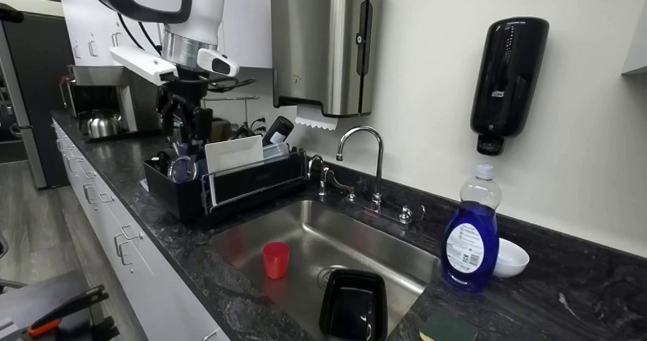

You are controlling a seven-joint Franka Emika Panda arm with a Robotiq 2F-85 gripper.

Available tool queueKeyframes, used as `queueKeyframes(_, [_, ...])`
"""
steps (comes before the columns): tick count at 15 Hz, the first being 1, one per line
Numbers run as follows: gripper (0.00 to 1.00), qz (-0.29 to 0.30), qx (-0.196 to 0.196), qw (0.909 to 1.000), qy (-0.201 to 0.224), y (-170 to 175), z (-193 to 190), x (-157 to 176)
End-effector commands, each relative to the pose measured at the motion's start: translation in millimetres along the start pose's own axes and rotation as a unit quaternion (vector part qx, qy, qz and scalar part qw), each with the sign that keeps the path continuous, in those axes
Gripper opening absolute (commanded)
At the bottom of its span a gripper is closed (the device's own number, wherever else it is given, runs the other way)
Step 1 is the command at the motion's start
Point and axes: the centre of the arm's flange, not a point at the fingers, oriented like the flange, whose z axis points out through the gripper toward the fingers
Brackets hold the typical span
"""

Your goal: Open the tap and close it

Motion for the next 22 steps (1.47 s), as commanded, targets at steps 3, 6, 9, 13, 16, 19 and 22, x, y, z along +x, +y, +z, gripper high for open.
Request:
queueKeyframes(3, [1.0, -0.018, 0.009, 0.9998, -0.003, 39, 12, 19])
queueKeyframes(6, [1.0, -0.047, 0.004, 0.9989, -0.002, 65, 18, 29])
queueKeyframes(9, [1.0, -0.067, -0.005, 0.9977, 0.005, 88, 18, 41])
queueKeyframes(13, [1.0, -0.073, -0.025, 0.9969, 0.015, 117, 13, 61])
queueKeyframes(16, [1.0, -0.062, -0.048, 0.9966, 0.022, 146, 6, 80])
queueKeyframes(19, [1.0, -0.051, -0.073, 0.9957, 0.027, 175, -3, 103])
queueKeyframes(22, [1.0, -0.039, -0.09, 0.9947, 0.03, 205, -15, 132])
